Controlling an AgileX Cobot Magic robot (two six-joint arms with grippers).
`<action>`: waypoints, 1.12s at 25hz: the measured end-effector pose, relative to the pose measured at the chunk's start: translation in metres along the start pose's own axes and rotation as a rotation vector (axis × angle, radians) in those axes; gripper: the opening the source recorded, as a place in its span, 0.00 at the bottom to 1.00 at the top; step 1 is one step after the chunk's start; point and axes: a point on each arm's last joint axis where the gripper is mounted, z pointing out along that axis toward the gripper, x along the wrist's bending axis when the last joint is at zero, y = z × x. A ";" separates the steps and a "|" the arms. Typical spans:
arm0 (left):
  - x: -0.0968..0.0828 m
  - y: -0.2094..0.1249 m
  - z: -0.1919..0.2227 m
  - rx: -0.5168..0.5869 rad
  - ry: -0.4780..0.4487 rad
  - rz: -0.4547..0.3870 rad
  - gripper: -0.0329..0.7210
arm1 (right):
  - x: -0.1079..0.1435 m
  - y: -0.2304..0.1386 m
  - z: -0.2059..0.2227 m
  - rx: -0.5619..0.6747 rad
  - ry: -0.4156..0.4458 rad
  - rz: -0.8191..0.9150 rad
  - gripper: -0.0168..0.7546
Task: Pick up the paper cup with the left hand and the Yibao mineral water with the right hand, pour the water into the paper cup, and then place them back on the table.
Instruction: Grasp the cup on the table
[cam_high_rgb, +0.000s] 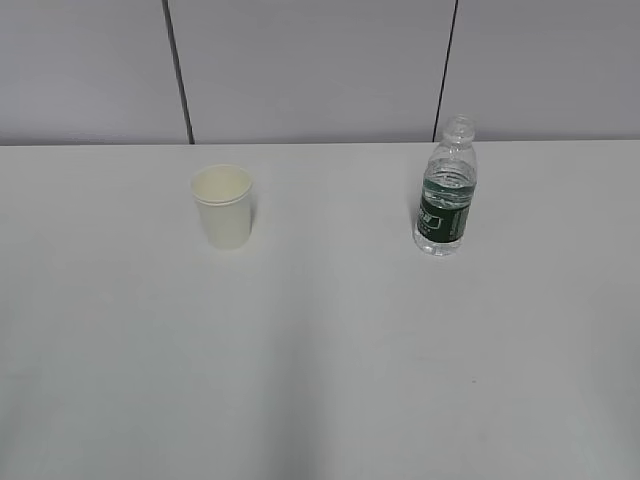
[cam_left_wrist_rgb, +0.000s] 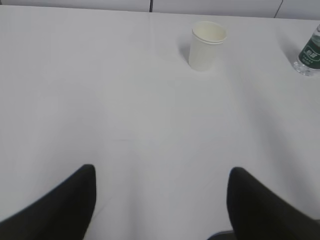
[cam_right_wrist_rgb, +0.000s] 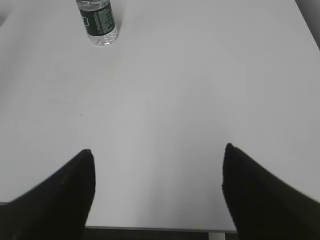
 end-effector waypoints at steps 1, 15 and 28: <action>0.000 0.000 0.000 0.000 -0.001 -0.001 0.70 | 0.000 0.000 0.000 0.000 0.000 0.000 0.78; -0.006 0.053 0.005 -0.339 -0.057 -0.039 0.70 | 0.000 0.000 0.000 0.000 0.000 0.000 0.78; -0.002 0.089 0.086 -0.163 -0.008 0.039 0.70 | 0.000 0.000 0.000 0.000 -0.005 -0.002 0.78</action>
